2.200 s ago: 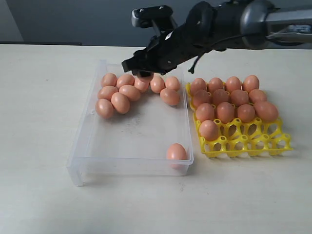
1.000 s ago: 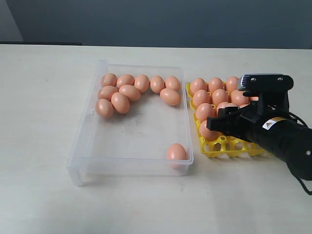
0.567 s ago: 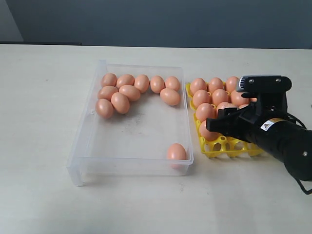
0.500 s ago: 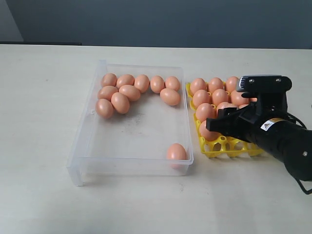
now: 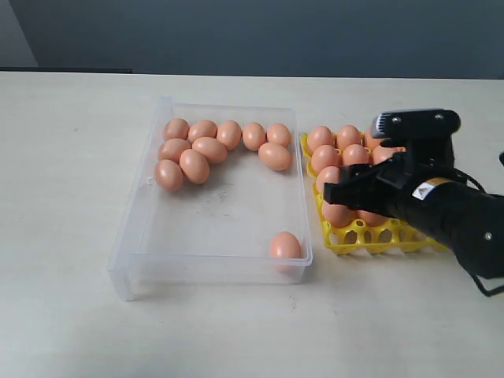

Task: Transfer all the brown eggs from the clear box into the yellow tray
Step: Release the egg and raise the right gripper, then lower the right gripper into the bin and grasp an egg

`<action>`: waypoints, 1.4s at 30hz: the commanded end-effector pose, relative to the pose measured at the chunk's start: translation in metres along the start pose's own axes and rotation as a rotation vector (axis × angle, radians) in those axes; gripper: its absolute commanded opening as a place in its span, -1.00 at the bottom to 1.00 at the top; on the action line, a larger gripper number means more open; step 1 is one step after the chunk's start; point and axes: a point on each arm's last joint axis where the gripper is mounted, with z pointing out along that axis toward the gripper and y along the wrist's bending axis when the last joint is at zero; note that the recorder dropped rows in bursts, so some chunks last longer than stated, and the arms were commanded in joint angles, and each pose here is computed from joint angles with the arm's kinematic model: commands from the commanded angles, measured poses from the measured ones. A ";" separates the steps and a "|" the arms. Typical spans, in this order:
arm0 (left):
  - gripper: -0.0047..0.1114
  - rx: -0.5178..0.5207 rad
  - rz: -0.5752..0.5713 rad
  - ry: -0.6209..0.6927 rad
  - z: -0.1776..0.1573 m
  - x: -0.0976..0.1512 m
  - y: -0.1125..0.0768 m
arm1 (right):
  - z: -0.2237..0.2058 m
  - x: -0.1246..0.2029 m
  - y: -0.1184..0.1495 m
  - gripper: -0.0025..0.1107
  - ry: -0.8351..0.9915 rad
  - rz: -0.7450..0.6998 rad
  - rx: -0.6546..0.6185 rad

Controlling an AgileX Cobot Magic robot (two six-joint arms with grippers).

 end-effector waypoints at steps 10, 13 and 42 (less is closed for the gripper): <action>-0.91 -0.001 -0.003 -0.016 0.000 -0.002 0.000 | 0.064 -0.100 0.063 0.04 0.098 -0.206 -0.223; -0.91 -0.001 -0.003 -0.016 0.000 -0.002 0.000 | 0.092 -0.105 0.073 0.04 0.181 -0.276 -0.237; -0.91 -0.001 -0.003 -0.016 0.000 -0.002 0.000 | 0.178 -0.080 0.078 -0.11 0.618 -0.543 -0.171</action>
